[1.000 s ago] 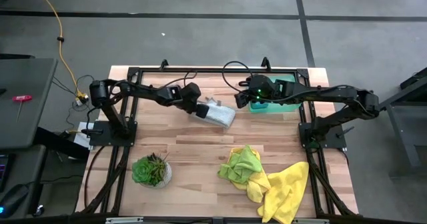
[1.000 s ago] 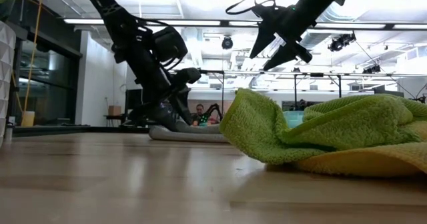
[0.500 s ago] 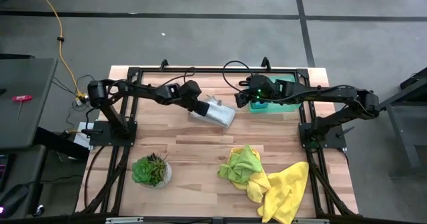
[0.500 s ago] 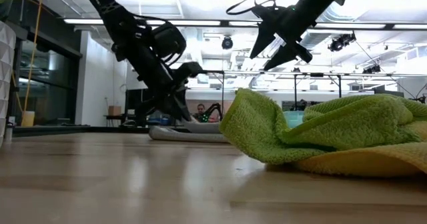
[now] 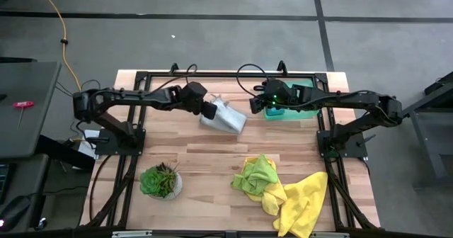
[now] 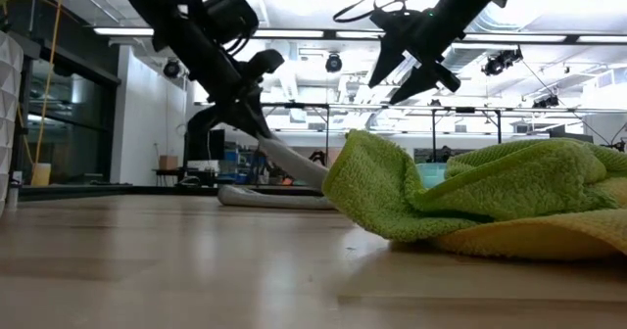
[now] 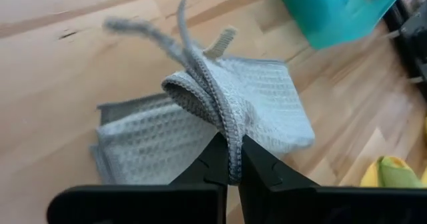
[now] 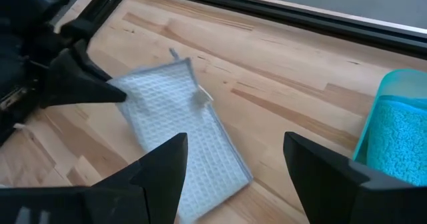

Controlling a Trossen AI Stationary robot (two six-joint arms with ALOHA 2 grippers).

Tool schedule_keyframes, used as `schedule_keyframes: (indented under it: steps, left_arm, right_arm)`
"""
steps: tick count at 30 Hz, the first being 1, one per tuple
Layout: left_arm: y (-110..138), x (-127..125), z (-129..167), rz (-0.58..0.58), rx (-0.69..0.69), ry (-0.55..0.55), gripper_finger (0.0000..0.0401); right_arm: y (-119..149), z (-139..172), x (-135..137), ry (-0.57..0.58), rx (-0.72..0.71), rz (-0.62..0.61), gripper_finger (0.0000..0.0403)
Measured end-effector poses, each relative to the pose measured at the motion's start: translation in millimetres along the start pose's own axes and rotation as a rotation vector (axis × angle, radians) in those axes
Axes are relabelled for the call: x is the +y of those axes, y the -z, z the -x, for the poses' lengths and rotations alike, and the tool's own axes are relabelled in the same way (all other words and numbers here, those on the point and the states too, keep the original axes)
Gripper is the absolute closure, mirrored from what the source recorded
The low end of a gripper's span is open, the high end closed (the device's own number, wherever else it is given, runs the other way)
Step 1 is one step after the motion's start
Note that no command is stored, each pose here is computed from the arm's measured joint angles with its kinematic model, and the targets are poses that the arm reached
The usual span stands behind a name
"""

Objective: Fold microfiber towels
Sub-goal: Fold the gray towel

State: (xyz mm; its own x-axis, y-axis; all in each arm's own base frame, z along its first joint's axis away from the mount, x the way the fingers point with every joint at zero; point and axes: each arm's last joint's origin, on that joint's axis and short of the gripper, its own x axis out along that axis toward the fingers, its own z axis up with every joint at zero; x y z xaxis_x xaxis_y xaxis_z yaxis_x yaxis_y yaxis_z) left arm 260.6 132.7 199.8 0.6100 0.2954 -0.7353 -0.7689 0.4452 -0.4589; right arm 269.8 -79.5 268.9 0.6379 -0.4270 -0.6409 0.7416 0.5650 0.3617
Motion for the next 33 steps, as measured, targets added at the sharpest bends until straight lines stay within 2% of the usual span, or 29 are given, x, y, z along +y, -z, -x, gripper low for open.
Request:
schedule_keyframes:
  steps: [6, 17, 24, 33]
  left_arm:
    - [10.9, -6.4, 3.0, -0.031, 0.036, -0.019, 0.0397]
    - [29.0, -4.4, 0.3, -0.085, 0.074, -0.187, 0.0395]
    - [35.3, 0.2, -13.1, -0.113, 0.139, -0.214, 0.0360]
    - [33.2, 15.6, -16.6, -0.183, 0.161, -0.339, 0.0309]
  right_arm:
    - [0.5, 0.0, -0.4, 0.004, 0.005, 0.002, 0.0163]
    - [0.6, -0.1, -0.4, 0.003, 0.007, 0.002, 0.0163]
    - [0.7, -0.1, -0.8, 0.010, 0.006, 0.002, 0.0163]
    - [0.9, -0.1, -1.0, 0.012, 0.007, 0.000, 0.0163]
